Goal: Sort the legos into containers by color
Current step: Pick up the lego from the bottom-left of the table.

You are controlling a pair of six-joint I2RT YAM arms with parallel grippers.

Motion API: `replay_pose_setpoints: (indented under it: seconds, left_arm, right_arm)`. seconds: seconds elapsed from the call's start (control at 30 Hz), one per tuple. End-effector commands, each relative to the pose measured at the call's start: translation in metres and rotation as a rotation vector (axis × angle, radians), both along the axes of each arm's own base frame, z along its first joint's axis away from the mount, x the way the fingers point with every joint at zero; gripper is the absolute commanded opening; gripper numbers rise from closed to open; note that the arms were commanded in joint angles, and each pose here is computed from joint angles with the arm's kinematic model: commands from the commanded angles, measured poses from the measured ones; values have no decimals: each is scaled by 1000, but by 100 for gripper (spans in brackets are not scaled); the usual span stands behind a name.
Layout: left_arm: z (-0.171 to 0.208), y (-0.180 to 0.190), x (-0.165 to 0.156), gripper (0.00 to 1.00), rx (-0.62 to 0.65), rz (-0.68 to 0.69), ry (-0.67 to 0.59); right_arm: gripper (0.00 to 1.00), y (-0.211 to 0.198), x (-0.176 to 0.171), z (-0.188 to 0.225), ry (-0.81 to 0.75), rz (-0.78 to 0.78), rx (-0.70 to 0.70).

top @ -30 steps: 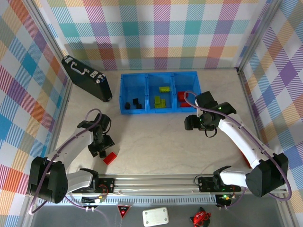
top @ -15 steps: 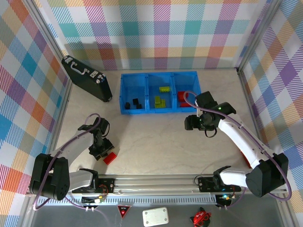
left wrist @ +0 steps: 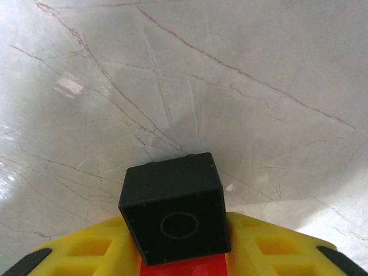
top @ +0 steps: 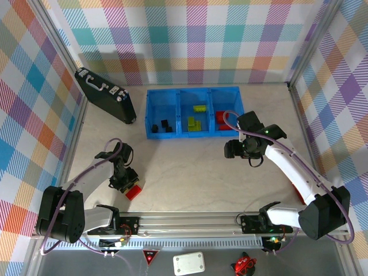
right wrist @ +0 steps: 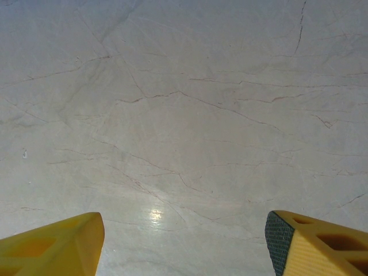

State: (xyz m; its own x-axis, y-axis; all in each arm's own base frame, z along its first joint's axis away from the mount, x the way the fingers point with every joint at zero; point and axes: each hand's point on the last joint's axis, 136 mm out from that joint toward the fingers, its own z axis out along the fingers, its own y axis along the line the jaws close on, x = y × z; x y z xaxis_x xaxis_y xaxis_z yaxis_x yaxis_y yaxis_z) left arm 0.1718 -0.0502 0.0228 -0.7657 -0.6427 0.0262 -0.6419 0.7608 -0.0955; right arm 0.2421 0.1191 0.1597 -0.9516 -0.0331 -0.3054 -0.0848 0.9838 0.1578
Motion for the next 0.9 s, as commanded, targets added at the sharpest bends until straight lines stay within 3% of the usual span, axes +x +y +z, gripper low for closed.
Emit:
replay_pose_setpoints:
  seconds: [0.0, 0.37, 0.87]
  left_arm:
    - [4, 0, 1, 37, -10, -4, -4]
    - [28, -5, 20, 32, -24, -38, -70]
    - [80, -53, 99, 32, -14, -198, -194]
  right_arm:
    - [75, 0, -4, 4, -5, -6, 1]
    - [75, -2, -4, 11, -19, -6, -13]
    - [76, -8, -6, 16, -34, -8, -36]
